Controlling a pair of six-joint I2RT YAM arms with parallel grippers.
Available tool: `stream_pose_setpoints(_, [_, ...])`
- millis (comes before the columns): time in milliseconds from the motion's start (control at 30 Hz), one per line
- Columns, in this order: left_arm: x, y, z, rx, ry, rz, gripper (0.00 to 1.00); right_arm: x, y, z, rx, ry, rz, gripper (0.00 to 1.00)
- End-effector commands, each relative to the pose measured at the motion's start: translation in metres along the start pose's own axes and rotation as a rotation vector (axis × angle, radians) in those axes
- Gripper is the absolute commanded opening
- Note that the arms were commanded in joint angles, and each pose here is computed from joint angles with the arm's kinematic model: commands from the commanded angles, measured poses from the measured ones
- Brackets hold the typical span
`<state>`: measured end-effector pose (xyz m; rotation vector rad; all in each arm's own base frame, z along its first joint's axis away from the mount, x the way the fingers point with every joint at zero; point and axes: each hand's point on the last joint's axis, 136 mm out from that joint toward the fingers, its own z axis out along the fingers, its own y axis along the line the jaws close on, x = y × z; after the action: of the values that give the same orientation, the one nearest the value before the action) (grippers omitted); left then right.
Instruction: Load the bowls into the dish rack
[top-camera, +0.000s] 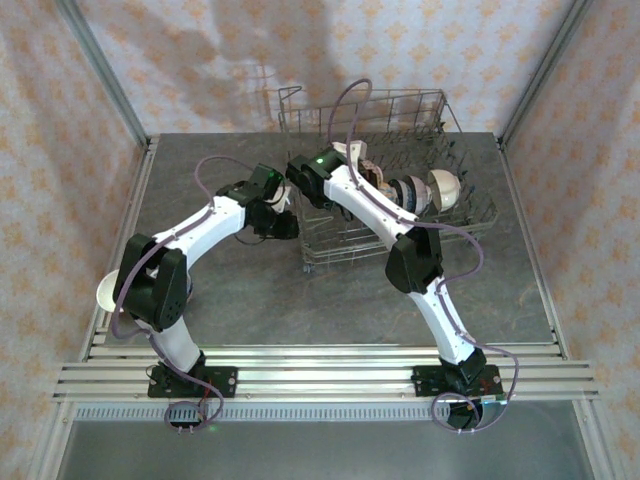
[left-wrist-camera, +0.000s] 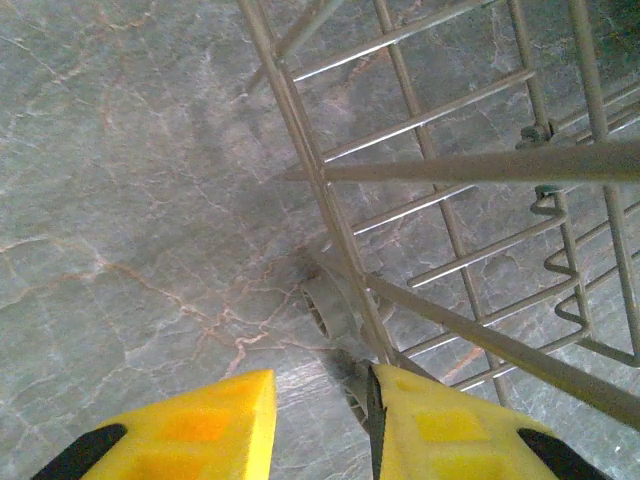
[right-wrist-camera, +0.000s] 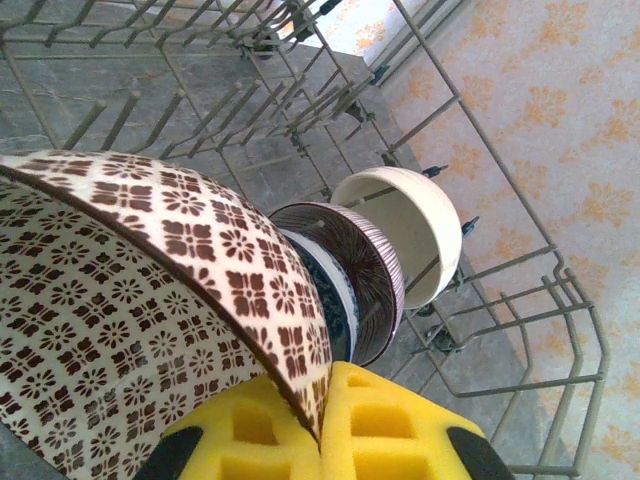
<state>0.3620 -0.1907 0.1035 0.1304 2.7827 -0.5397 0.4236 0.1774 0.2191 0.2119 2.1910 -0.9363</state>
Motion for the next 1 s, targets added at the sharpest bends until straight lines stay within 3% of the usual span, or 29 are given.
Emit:
stream_pose_setpoints(0, [0.015,-0.013,0.013,0.019,0.042,-0.012,0.32,-0.011,-0.054,0.015,0.133,0.004,-0.129,0.00])
stream_pose_setpoints(333, [0.024,-0.059,0.020,0.060,0.010,-0.050,0.31,-0.003,-0.084,0.014,0.176,0.000,-0.176,0.00])
stream_pose_setpoints(500, [0.021,-0.052,0.008,0.025,-0.066,-0.128,0.32,0.017,-0.098,0.013,0.170,0.031,-0.169,0.00])
stream_pose_setpoints(967, [0.003,-0.026,-0.039,-0.116,-0.185,-0.084,0.32,0.038,-0.078,0.010,0.055,0.073,-0.094,0.00])
